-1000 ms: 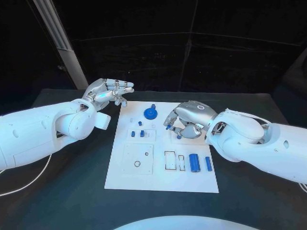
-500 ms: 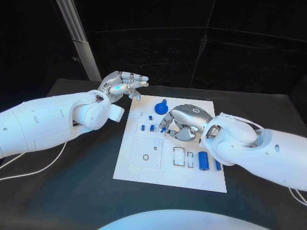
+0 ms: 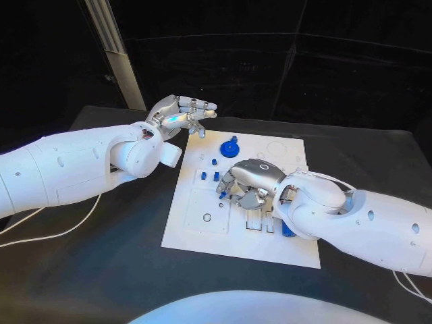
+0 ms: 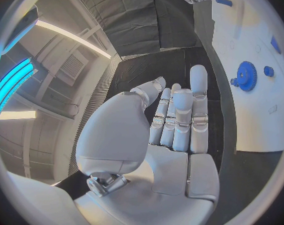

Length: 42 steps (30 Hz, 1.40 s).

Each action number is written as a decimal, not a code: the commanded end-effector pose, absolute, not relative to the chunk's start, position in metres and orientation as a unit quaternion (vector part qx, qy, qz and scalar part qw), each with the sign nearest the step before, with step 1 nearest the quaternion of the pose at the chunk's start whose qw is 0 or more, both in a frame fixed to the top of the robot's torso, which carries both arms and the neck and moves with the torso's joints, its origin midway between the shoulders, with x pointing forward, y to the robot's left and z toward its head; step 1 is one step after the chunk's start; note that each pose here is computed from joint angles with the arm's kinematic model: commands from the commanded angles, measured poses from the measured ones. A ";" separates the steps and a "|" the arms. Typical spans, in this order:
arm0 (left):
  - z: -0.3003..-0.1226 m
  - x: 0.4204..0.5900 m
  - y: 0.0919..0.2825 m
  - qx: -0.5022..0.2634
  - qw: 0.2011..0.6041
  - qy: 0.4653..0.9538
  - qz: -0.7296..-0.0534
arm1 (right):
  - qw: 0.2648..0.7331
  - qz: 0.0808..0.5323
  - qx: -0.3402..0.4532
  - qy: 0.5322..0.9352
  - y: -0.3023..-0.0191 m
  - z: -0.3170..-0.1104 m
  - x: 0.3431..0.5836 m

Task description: Assemble the parts on the task board

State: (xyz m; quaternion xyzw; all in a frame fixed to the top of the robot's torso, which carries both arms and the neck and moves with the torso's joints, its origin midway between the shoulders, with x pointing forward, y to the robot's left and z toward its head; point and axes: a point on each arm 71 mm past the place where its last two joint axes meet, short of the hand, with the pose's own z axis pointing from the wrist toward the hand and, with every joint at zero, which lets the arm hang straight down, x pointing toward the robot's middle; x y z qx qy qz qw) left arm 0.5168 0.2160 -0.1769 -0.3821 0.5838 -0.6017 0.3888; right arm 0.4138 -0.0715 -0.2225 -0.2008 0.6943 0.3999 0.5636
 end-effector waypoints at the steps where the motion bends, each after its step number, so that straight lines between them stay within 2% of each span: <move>1: -0.175 0.517 0.215 -0.382 0.389 0.581 -0.604 | 0.551 0.397 -0.219 0.700 -0.069 -0.225 0.412; 42: -0.176 0.517 0.216 -0.383 0.388 0.583 -0.602 | 0.546 0.362 -0.269 0.706 -0.061 -0.234 0.408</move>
